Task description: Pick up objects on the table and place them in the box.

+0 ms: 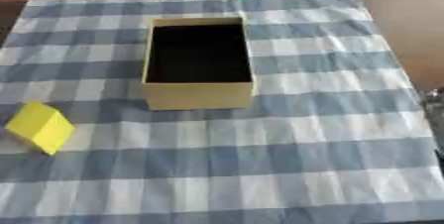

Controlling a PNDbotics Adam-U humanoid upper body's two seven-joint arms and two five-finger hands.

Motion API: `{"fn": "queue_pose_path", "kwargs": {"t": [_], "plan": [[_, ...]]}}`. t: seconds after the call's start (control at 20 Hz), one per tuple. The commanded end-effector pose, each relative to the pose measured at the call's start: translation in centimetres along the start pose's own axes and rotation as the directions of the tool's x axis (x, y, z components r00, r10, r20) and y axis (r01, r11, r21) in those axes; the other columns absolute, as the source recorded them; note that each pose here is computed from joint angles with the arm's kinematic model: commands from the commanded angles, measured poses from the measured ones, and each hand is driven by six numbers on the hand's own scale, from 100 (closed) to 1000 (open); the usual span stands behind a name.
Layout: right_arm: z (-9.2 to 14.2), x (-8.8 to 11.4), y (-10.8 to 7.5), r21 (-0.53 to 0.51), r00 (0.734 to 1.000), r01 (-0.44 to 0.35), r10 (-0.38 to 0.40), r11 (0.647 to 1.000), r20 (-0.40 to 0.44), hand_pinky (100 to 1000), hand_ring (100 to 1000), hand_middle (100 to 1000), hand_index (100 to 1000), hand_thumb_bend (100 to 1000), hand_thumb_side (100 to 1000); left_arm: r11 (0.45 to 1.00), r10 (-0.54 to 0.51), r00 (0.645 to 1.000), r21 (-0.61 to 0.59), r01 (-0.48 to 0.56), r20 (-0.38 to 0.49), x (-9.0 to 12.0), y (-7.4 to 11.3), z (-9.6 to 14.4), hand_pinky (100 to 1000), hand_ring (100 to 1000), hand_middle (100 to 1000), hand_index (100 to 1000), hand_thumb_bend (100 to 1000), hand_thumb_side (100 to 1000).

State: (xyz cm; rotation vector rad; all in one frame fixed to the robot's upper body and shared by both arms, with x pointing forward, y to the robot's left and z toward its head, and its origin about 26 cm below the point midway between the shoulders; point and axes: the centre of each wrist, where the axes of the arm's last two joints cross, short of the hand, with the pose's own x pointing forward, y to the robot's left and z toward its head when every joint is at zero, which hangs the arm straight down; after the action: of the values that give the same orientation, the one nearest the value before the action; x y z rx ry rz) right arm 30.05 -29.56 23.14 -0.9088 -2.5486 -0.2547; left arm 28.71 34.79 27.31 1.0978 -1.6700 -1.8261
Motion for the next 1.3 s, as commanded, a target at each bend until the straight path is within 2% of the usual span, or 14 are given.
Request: {"fn": "queue_pose_path", "kwargs": {"t": [0.05,0.45,0.7,0.9,1.05,1.3], "plan": [[-0.7,0.6,-0.1,0.012,0.999,0.006,-0.006,1.000,0.035,812,768,740,809,100,625,0.995,-0.052,0.998,-0.088,0.054,0.025,-0.2,0.6,-0.2,846,850,802,867,713,482],[-0.5,0.5,0.0,0.026,1.000,0.007,-0.008,1.000,0.026,813,768,739,809,100,625,0.987,-0.058,0.998,-0.150,0.053,-0.030,0.2,2.2,-1.1,857,857,806,884,754,415],[-0.5,0.6,0.1,0.033,1.000,0.011,-0.012,0.999,0.022,813,768,739,809,100,625,0.982,-0.007,1.000,-0.187,0.010,0.019,0.8,2.7,-1.8,870,863,814,887,764,374],[-0.4,0.6,0.2,0.039,1.000,0.018,-0.019,0.999,0.020,813,768,739,809,100,625,0.967,0.057,0.997,-0.249,-0.043,0.051,0.5,2.0,-2.6,880,862,820,899,758,350],[-0.4,0.7,0.2,0.041,1.000,0.022,-0.022,0.999,0.020,813,767,739,809,100,626,0.948,0.109,0.991,-0.308,-0.081,0.075,0.3,1.1,-3.1,891,863,824,902,786,334],[-0.3,0.7,0.3,0.043,1.000,0.025,-0.026,0.999,0.014,814,767,739,810,100,626,0.923,0.163,0.982,-0.367,-0.117,0.098,0.3,0.9,-3.9,898,856,806,886,785,335]]}}
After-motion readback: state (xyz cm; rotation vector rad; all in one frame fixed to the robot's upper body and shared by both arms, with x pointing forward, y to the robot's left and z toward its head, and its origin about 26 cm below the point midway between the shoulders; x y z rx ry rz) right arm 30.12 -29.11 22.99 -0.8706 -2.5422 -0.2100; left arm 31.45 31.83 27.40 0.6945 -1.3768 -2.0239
